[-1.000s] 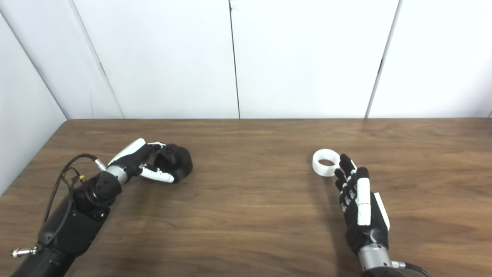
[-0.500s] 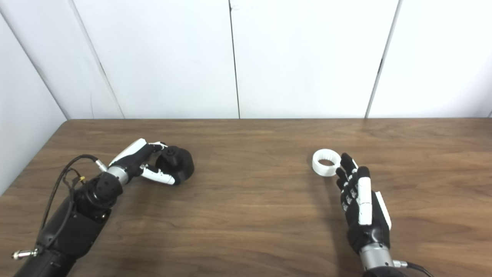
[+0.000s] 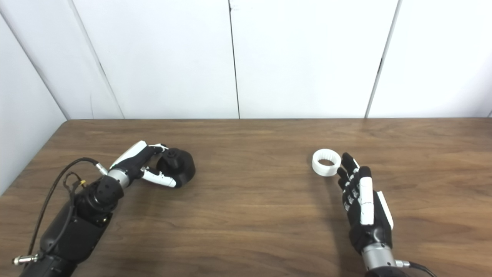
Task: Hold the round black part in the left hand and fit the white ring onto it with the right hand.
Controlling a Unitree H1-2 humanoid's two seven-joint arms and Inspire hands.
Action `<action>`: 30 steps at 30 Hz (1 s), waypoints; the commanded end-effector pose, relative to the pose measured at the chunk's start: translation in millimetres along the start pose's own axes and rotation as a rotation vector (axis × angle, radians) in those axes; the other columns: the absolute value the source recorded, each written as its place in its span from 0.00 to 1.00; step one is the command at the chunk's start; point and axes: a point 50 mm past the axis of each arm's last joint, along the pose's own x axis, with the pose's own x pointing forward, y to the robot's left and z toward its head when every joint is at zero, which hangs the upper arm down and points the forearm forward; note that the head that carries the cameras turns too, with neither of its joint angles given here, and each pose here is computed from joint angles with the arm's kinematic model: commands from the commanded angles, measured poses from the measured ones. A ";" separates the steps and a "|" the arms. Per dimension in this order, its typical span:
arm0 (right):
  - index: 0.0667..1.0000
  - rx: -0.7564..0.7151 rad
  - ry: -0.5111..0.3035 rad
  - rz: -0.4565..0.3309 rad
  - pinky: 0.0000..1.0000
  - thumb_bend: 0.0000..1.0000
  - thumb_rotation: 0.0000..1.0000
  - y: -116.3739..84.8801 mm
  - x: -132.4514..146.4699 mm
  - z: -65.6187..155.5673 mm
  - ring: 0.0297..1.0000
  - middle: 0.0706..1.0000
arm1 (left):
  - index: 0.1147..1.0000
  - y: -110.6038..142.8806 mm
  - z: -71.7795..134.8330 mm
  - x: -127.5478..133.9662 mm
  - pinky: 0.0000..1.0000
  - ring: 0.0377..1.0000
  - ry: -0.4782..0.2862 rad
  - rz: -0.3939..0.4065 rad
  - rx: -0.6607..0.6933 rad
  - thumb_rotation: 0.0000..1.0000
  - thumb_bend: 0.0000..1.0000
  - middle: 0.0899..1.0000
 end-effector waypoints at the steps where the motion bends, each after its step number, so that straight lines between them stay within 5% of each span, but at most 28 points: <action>1: 0.93 -0.001 -0.073 0.035 1.00 0.62 1.00 6.2 6.5 19.2 0.97 0.97 | 0.70 14.7 11.9 -4.6 1.00 1.00 -0.053 0.058 0.047 0.24 0.89 0.95; 30: 0.94 -0.015 -0.055 0.061 1.00 0.61 1.00 10.0 5.8 21.3 0.98 0.98 | 0.70 -59.6 61.2 -66.1 0.94 1.00 -0.246 -0.010 0.016 0.26 0.90 0.95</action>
